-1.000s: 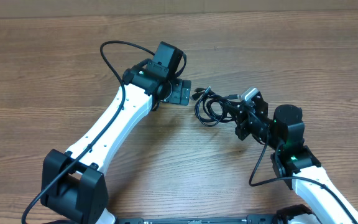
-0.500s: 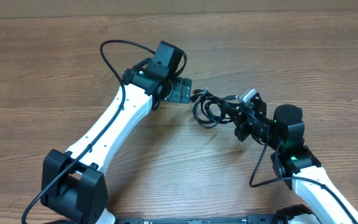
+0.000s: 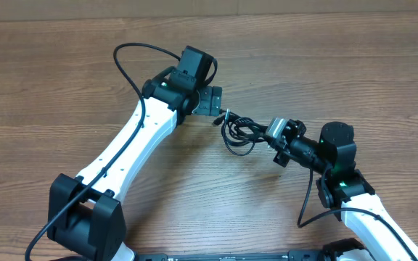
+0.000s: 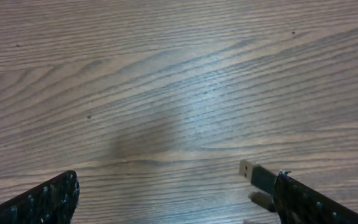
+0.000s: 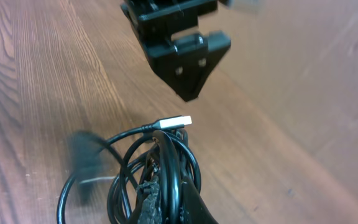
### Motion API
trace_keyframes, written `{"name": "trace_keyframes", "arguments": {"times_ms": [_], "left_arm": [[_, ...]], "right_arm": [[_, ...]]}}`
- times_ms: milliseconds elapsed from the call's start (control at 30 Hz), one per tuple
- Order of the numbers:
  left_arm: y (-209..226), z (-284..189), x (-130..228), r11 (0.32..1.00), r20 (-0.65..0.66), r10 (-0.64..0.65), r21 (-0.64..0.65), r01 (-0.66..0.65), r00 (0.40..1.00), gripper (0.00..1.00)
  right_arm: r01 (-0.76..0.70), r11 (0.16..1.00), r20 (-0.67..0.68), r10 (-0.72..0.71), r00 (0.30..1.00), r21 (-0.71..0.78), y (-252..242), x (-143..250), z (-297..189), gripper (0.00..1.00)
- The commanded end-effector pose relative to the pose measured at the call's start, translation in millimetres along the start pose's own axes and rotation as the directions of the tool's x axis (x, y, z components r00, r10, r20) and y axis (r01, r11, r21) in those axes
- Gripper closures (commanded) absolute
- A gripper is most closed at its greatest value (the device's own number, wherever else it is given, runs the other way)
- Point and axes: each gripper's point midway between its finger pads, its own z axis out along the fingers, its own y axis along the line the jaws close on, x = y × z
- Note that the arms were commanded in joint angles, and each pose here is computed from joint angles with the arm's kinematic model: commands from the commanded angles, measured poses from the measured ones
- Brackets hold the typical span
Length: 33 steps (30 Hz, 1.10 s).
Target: Untangle cables
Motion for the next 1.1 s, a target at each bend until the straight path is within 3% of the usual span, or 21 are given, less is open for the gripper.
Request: {"name": "trace_keyframes", "arguments": {"times_ms": [0,400,467,533,600,833,967,1067], "left_arm": [[6.4,-6.9,-10.5,1.0,0.036,-0.02,-0.017,0.021,0.999,0.0],[0.9,-7.0,-13.0,1.0,0.044,-0.021,0.013,0.021,0.999,0.0],[-3.3,-7.0,-11.3,0.999,0.034,-0.02,0.037,0.019,0.999,0.08],[-15.6,-7.8,-7.9,0.994,0.012,-0.019,0.108,0.017,1.0,0.26],[-31.1,-10.2,-2.8,0.98,-0.018,-0.014,0.198,0.017,1.0,0.31],[-66.7,-23.7,21.5,0.887,-0.051,0.209,0.43,-0.168,0.976,0.34],[-85.8,-37.7,39.4,0.751,0.01,0.396,0.571,-0.33,0.918,0.35],[-84.7,-39.8,49.2,0.701,0.034,0.482,0.585,-0.408,0.876,0.31]], "right_arm": [[0.157,0.988,0.069,-0.157,0.985,0.003,-4.8,-22.5,-0.8,0.96],[0.19,0.982,0.076,-0.19,0.979,0.01,-6.7,-22.5,1.5,0.96],[0.202,0.979,0.064,-0.203,0.977,0.02,-8.7,-20.2,2.2,0.96],[0.194,0.98,0.041,-0.196,0.98,0.035,-12.3,-14.8,3.8,0.96],[0.181,0.982,0.011,-0.182,0.983,0.048,-15.6,-7.3,6.0,0.96],[-0.038,0.996,-0.007,0.039,0.999,0.084,-22.8,0.5,8.0,0.96],[-0.114,0.993,0.031,0.113,0.993,0.013,-11.1,-6.0,8.6,0.96],[-0.136,0.989,0.047,0.139,0.989,-0.06,1.8,-9.1,8.3,0.96]]}}
